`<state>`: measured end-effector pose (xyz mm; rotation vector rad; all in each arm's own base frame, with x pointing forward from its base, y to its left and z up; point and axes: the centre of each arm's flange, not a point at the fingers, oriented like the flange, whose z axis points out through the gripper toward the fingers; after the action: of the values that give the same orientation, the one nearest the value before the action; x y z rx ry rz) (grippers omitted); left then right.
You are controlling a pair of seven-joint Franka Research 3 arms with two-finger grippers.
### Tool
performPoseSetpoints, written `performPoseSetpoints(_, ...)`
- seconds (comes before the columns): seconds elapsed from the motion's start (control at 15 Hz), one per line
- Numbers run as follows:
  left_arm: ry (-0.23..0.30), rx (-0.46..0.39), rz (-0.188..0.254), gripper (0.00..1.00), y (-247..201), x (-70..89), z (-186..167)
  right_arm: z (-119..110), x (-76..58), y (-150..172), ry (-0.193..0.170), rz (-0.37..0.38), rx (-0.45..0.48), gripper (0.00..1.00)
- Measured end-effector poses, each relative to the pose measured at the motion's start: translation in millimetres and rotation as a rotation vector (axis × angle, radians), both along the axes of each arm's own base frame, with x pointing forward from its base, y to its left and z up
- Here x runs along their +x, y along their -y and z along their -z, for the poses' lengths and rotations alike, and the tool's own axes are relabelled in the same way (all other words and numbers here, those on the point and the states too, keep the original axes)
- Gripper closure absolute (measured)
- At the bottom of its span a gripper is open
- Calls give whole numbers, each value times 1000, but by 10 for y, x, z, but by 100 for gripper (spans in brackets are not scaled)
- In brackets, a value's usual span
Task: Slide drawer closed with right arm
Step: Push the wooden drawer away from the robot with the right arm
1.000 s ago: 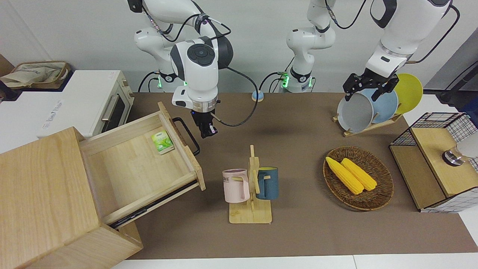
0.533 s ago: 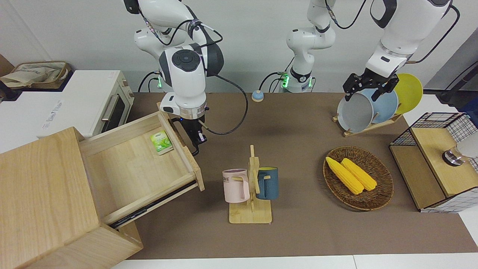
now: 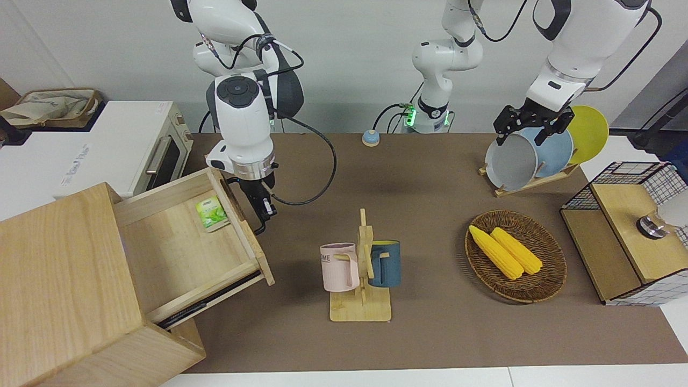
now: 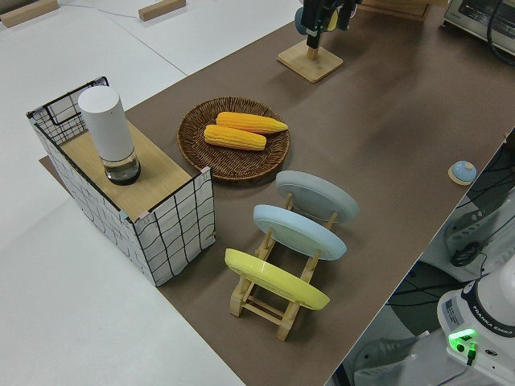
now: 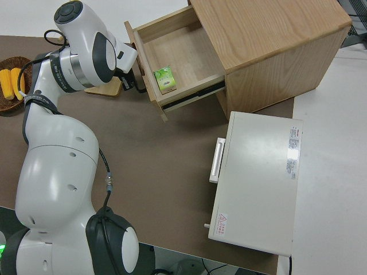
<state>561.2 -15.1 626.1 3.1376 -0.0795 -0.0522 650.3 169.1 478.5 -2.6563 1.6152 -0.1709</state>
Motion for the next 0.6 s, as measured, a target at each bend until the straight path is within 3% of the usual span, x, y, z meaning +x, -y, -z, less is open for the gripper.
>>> performPoseSetpoints(0.6,0,0,0,0,0,0,0,10,207,676,-8,-80,53,99)
